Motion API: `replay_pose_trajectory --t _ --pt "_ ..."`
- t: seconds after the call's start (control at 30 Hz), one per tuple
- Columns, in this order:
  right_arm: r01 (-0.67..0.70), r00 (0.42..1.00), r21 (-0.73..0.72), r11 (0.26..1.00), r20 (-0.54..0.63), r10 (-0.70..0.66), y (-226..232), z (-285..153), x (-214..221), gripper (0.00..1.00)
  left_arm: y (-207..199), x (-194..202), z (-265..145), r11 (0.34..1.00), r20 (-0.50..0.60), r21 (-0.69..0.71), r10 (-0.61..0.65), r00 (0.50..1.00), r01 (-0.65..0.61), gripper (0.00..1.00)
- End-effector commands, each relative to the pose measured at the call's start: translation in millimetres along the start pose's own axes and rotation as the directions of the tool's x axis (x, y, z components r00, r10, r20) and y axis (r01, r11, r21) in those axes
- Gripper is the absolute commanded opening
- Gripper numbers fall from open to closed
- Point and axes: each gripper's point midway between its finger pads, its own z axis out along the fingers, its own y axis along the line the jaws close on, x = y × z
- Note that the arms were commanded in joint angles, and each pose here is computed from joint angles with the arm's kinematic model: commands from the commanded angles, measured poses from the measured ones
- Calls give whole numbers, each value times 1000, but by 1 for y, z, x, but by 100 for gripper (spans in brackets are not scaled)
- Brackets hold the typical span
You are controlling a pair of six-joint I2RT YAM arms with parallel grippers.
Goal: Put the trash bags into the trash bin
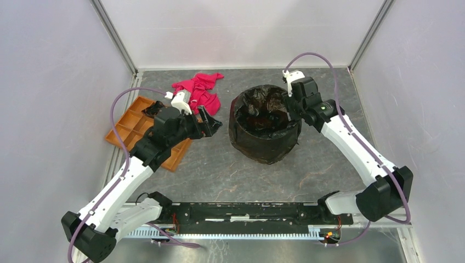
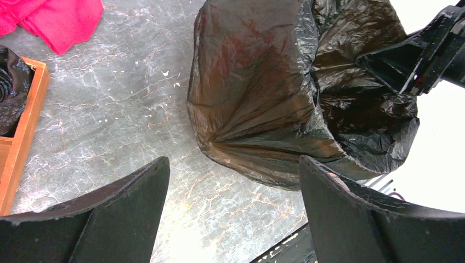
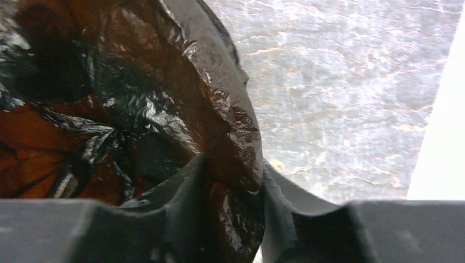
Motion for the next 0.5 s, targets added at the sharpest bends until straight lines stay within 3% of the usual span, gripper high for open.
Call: replay_pose_trajectory --t 0.0,0.27,0.47 --pt "-11 1000 109 994 23 9 -24 -24 0 36 -8 -21 -5 998 56 12 65 996 -66 93" --pt "-36 999 201 979 36 29 -50 -70 27 2 -11 -19 5 997 47 34 63 997 -65 93" --pt "-213 977 387 897 98 190 -86 -110 67 0 -17 -17 13 996 19 66 62 998 -63 93"
